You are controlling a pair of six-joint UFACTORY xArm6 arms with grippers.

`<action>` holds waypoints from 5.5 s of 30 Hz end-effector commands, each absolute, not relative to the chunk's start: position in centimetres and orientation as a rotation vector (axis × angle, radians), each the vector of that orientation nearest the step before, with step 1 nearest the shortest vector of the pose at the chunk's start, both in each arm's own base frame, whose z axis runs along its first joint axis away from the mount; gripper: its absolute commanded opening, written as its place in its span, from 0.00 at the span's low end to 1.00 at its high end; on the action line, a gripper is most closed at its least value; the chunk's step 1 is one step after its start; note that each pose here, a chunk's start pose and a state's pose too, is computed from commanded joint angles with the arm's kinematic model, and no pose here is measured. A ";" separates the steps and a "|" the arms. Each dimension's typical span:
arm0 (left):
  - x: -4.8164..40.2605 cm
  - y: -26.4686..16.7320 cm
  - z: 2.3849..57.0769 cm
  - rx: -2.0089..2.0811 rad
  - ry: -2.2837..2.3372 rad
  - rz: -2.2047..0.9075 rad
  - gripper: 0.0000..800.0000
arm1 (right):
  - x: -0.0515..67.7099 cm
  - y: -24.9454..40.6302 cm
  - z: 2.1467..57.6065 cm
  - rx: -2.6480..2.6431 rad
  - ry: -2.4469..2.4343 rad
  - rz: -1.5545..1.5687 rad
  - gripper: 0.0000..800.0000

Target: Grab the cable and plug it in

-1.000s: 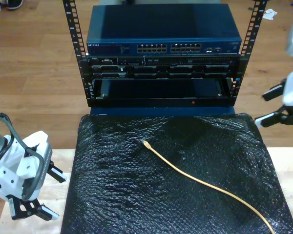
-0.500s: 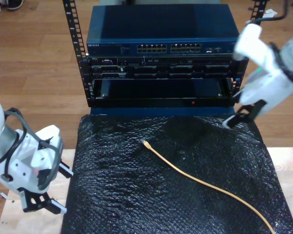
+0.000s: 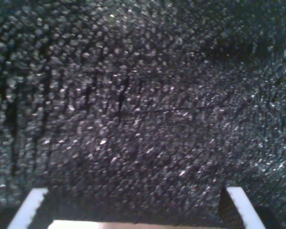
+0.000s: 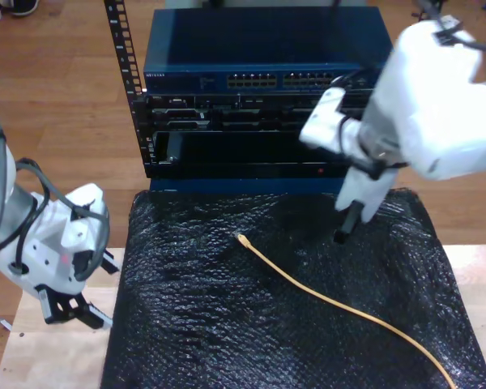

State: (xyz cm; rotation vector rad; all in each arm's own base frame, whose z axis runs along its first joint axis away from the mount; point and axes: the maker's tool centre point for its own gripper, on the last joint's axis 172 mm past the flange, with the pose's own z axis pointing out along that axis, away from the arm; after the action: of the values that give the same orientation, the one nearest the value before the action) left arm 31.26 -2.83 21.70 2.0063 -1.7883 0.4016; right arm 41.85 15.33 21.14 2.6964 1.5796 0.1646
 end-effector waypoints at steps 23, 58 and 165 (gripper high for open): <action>33.2 -1.3 19.8 2.092 -1.771 0.419 1.00 | 44.4 21.9 14.4 2.929 1.117 0.044 0.97; 33.0 -1.4 19.7 2.091 -1.768 0.416 1.00 | 49.1 27.2 8.9 2.824 1.221 -0.002 0.64; 34.1 -6.5 23.4 1.973 -1.620 0.593 1.00 | 45.6 25.4 21.7 2.430 2.210 0.115 0.01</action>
State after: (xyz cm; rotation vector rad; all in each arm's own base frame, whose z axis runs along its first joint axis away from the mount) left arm 34.07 -6.54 23.38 1.9731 -1.6199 0.5931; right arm 45.55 25.38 21.71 2.4303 2.2099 0.1151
